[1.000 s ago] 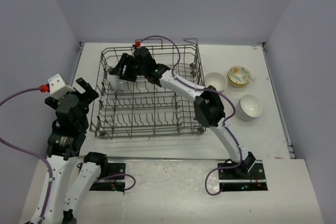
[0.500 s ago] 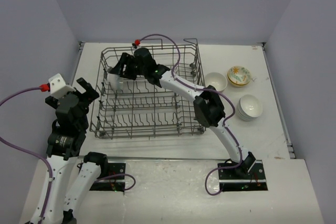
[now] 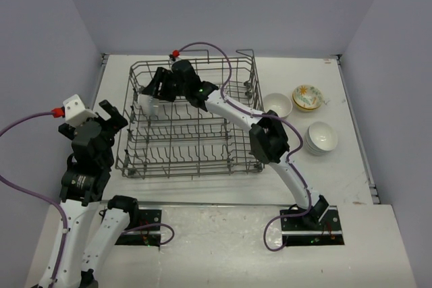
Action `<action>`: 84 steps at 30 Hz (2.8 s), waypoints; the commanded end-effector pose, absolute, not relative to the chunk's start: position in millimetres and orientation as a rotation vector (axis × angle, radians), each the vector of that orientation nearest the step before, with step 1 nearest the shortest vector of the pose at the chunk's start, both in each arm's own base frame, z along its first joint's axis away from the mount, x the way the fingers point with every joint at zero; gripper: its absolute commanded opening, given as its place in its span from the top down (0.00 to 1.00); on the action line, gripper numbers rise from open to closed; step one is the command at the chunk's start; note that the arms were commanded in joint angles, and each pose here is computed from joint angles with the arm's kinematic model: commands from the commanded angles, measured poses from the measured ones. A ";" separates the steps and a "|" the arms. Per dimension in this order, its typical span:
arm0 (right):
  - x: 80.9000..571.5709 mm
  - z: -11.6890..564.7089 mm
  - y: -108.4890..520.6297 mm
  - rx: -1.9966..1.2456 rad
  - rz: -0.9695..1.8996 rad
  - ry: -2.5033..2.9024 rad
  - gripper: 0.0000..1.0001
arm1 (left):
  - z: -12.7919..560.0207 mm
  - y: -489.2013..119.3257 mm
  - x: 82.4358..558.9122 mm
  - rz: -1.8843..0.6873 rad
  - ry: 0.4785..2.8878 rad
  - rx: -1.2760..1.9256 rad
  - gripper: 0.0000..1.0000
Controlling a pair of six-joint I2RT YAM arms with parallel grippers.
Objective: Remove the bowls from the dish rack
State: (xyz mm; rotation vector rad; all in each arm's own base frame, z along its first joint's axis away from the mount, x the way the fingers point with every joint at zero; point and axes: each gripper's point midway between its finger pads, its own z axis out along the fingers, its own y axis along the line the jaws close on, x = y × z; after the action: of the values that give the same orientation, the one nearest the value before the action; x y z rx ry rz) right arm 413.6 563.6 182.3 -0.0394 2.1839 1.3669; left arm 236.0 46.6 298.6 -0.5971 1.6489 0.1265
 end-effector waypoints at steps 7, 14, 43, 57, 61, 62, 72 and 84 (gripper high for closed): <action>442.3 135.2 544.4 0.009 1.149 2.205 0.41 | 306.1 43.0 240.0 0.117 1.632 -0.572 0.00; 438.1 146.6 555.9 -0.049 1.199 2.193 0.46 | 306.2 43.2 239.9 0.118 1.630 -0.573 0.00; 398.6 345.6 479.6 -0.198 1.153 1.878 0.39 | 286.0 21.3 272.4 0.106 1.788 -0.443 0.00; 309.6 425.4 262.9 -0.041 0.680 1.725 0.01 | 244.4 -14.1 336.4 0.605 2.211 -0.195 0.00; 284.4 411.6 204.6 0.051 0.591 1.698 0.01 | 234.6 -25.2 348.9 0.788 2.233 -0.099 0.00; 282.4 393.4 196.1 0.060 0.560 1.721 0.01 | 231.6 -24.0 345.8 0.868 2.254 -0.064 0.00; 264.8 342.9 177.3 0.007 0.543 1.784 0.01 | 207.8 -50.0 384.4 1.300 2.173 0.078 0.00; 269.3 321.9 176.4 -0.034 0.552 1.782 0.01 | 183.2 -37.8 416.4 1.336 2.205 0.059 0.05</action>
State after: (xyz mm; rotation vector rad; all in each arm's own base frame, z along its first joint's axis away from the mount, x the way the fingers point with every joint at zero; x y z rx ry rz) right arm 269.9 175.7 295.9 -0.0230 1.8813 0.5034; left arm 406.0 -46.4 171.3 0.1033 2.2445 1.3302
